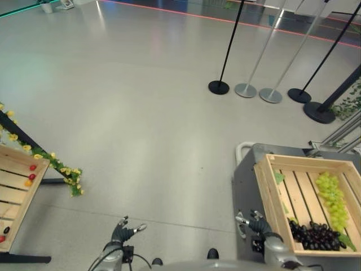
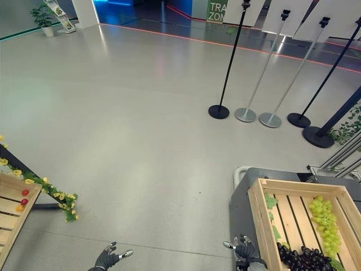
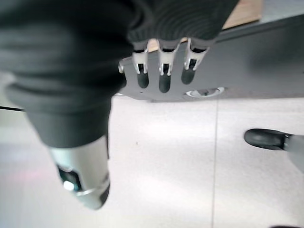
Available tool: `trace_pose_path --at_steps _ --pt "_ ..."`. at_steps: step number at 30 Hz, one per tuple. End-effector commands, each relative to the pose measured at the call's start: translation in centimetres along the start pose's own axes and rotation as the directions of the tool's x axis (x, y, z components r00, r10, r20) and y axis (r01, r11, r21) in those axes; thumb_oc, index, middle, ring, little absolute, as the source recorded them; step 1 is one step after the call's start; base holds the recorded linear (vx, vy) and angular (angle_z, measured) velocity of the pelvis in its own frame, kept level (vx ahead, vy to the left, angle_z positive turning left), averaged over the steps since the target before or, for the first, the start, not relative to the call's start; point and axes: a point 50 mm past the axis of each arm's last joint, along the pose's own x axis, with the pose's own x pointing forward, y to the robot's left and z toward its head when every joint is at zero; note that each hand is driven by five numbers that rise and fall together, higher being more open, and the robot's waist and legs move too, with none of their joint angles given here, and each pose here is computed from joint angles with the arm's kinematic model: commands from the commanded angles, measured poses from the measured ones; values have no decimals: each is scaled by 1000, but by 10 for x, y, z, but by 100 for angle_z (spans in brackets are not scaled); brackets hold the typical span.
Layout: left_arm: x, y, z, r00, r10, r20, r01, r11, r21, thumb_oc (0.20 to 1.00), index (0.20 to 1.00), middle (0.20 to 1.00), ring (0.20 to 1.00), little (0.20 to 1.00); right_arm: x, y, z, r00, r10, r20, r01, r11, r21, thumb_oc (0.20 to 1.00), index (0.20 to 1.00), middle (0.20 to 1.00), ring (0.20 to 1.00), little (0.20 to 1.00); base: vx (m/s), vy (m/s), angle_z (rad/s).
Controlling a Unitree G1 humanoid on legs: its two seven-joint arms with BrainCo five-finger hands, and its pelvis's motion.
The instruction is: Pick up the fruits from the basket on one side to the basket on the other side
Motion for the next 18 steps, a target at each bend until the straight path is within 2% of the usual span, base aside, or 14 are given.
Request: trace_pose_path --at_steps 1,9,14,18 --pt "4 1 13 998 32 49 -30 999 -33 1000 1000 1000 1000 1000 4 4 12 999 32 38 -29 998 -63 1000 1000 1000 1000 1000 5 -58 0" --pt "1 -6 2 1000 -18 11 19 999 -46 1000 1000 1000 1000 1000 2 7 22 991 86 102 -69 984 -167 1000 1000 1000 1000 1000 6 -56 3" --pt "-2 -11 -12 998 -36 -53 37 999 23 1000 1000 1000 1000 1000 3 11 28 990 82 118 -73 994 -81 1000 1000 1000 1000 1000 0 0 0" --pt "-5 -14 -22 994 -42 -100 47 998 49 1000 1000 1000 1000 1000 2 18 21 990 103 95 -94 991 -96 1000 1000 1000 1000 1000 0 0 0"
